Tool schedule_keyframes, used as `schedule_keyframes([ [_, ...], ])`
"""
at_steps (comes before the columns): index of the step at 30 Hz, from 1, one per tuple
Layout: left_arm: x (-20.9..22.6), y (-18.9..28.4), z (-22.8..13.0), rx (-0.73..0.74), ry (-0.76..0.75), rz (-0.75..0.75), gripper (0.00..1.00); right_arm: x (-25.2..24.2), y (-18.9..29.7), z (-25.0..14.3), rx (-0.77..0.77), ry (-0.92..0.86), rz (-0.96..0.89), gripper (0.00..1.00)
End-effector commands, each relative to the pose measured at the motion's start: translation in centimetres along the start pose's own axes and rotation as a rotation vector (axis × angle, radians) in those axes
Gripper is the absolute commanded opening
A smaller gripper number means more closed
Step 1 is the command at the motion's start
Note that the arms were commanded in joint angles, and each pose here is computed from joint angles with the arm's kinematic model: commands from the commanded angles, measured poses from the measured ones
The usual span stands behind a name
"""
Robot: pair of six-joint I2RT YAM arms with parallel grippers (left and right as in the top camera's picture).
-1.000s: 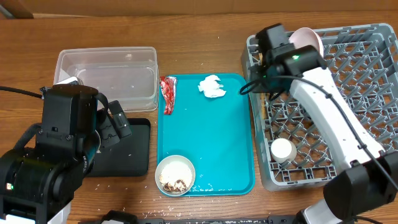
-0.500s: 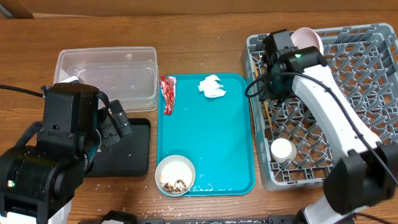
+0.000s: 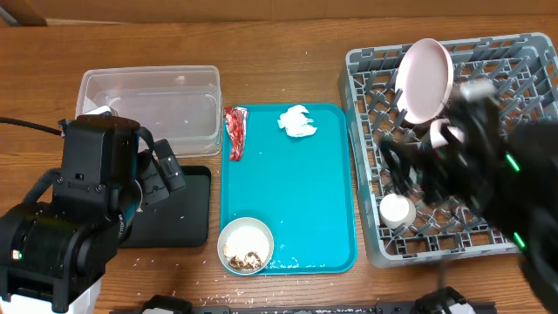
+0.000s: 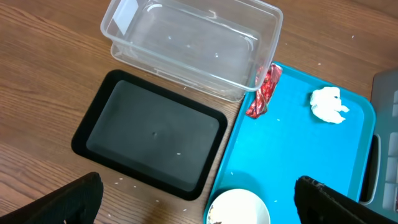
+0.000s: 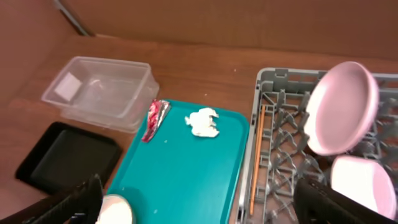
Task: Sort waste into correct bins and load items into the dishwasher
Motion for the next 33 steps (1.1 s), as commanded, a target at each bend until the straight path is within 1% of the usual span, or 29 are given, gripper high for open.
schedule_keyframes([
  [1, 0.2, -0.2, 0.1, 0.000, 0.023, 0.017, 1.00, -1.2, 2.7, -0.5, -0.068, 0.006, -0.054, 1.00],
  [3, 0.2, -0.2, 0.1, 0.000, 0.023, 0.017, 1.00, -2.2, 5.1, -0.9, -0.133, 0.005, -0.099, 1.00],
  [6, 0.2, -0.2, 0.1, 0.000, 0.023, 0.017, 1.00, -3.1, 6.7, -2.2, -0.140, 0.004, -0.133, 1.00],
  [9, 0.2, -0.2, 0.1, 0.000, 0.023, 0.017, 1.00, -3.9, 6.9, -2.8, -0.126, 0.000, -0.167, 1.00],
  [12, 0.2, -0.2, 0.1, 0.000, 0.023, 0.017, 1.00, -4.8, 6.5, -2.4, -0.183, -0.040, -0.205, 1.00],
  [16, 0.2, -0.2, 0.1, 0.000, 0.023, 0.017, 1.00, -6.1, 4.0, -2.7, -0.286, -0.078, -0.174, 1.00],
  [19, 0.2, -0.2, 0.1, 0.000, 0.023, 0.017, 1.00, -7.9, 1.0, -4.6, -0.339, -0.084, -0.169, 1.00],
  [23, 0.2, -0.2, 0.1, 0.000, 0.023, 0.017, 1.00, -10.0, -2.8, -8.6, -0.360, -0.078, -0.139, 1.00],
  [26, 0.2, -0.2, 0.1, 0.000, 0.023, 0.017, 1.00, -11.3, -4.7, -11.0, -0.385, -0.074, -0.123, 1.00],
  [33, 0.2, -0.2, 0.1, 0.000, 0.023, 0.017, 1.00, -14.0, -7.4, -14.1, -0.496, -0.073, -0.122, 1.00],
])
Point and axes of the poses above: each gripper's point midway between its finger pads, its own y axis back along the fingers, its own x axis along the line the jaws close on, z = x × y, the point moved 3 cm from there along y, back along the fingers, and after that the axes turned 15 degrees about -y, right-handed, at the moved point
